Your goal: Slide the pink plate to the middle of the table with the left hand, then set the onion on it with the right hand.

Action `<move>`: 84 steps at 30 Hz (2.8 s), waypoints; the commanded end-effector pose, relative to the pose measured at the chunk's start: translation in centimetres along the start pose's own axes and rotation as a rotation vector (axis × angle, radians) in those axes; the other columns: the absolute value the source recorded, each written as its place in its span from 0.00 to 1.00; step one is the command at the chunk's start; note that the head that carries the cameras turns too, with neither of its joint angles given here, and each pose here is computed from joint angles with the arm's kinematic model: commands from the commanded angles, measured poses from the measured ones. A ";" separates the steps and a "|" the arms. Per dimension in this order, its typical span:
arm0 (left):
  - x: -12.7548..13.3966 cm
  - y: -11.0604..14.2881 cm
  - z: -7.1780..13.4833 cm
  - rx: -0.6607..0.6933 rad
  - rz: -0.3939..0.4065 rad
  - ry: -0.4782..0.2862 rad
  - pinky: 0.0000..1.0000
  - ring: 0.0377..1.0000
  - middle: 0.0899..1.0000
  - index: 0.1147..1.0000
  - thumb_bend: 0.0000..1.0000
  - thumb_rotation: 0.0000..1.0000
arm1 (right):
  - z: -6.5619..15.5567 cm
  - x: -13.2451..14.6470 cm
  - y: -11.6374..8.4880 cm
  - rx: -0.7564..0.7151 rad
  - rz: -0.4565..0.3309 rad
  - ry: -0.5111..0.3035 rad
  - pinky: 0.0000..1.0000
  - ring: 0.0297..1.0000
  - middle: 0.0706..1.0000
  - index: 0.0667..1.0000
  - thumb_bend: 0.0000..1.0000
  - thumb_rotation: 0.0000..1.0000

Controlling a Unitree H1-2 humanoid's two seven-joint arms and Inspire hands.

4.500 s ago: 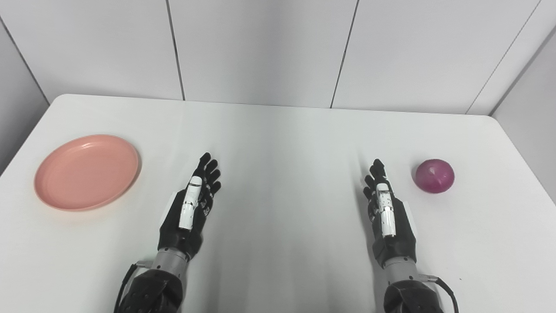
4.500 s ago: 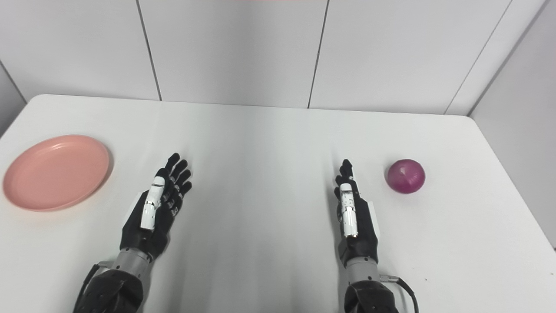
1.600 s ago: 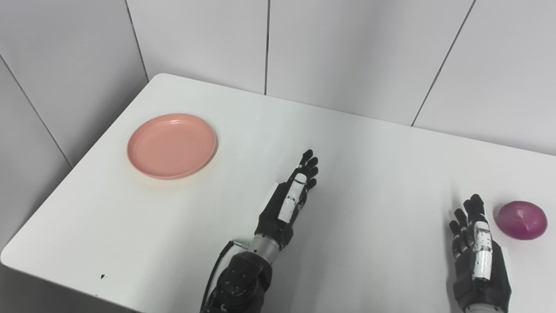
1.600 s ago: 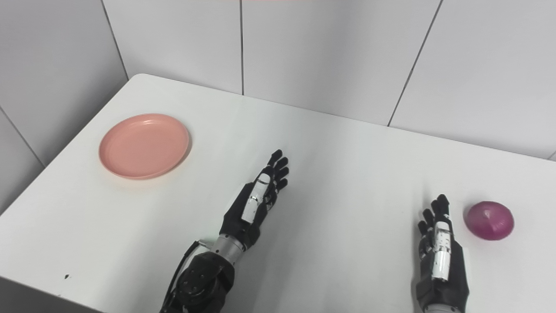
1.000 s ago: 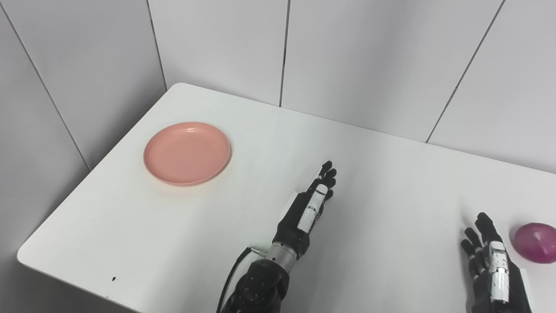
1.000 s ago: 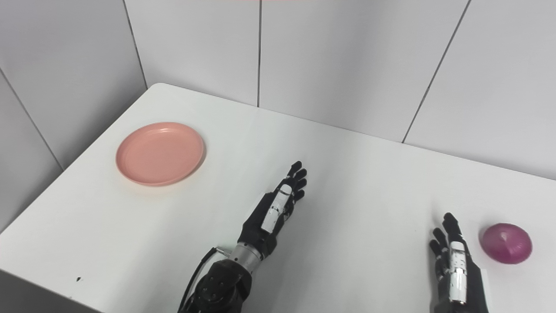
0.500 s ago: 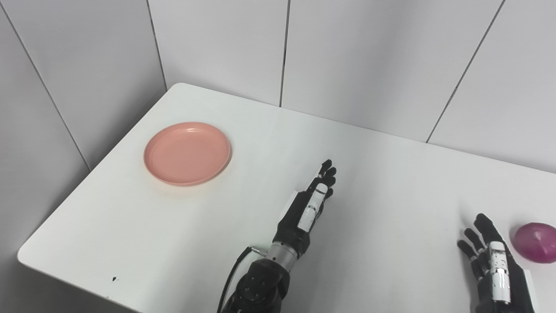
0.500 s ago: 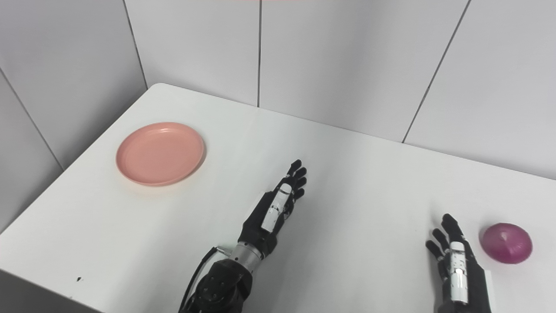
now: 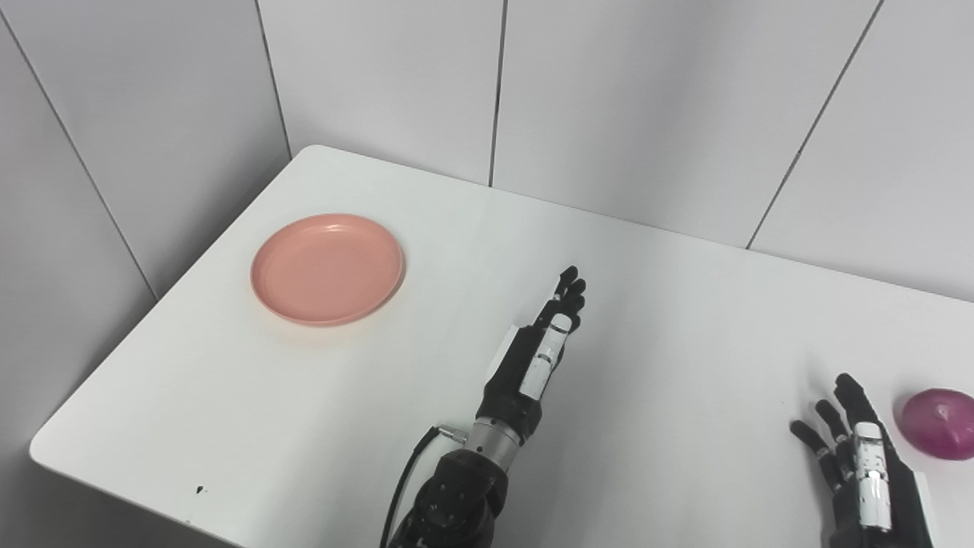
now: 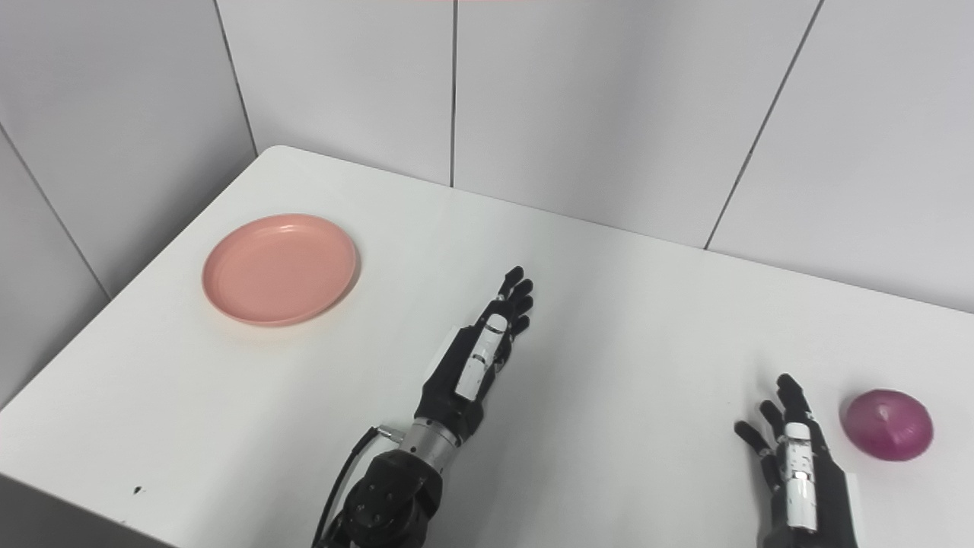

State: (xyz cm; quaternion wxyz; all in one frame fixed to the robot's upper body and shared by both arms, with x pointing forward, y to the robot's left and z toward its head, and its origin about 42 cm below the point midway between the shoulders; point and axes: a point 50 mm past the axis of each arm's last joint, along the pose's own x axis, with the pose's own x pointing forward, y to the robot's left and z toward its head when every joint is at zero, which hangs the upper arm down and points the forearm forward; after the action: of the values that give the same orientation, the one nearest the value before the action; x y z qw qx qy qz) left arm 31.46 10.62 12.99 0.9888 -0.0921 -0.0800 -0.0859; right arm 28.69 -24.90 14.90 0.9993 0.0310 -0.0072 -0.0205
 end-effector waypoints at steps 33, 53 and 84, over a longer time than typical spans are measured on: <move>3.3 6.1 9.9 0.069 0.143 -0.269 0.98 0.95 0.96 0.94 0.51 1.00 | 0.5 0.8 0.3 0.007 0.020 -0.041 0.92 0.95 0.97 0.92 0.51 0.86; 3.5 9.6 14.1 0.124 0.232 -0.353 0.97 0.95 0.96 0.94 0.47 1.00 | 0.5 0.9 0.3 0.018 0.019 -0.040 1.00 0.97 0.98 0.94 0.45 0.88; 3.4 15.0 18.4 0.254 0.395 -0.409 0.96 0.95 0.95 0.92 0.43 1.00 | 0.1 0.9 -0.3 0.010 0.025 -0.031 1.00 0.98 0.98 0.94 0.45 0.90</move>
State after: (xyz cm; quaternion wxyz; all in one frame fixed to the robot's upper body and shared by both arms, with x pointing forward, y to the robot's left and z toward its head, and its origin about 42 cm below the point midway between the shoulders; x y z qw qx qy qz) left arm 34.75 28.12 26.33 0.9649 -0.0021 -0.2248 0.1359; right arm 29.40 -25.14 14.69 0.9992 0.0348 -0.0104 -0.0148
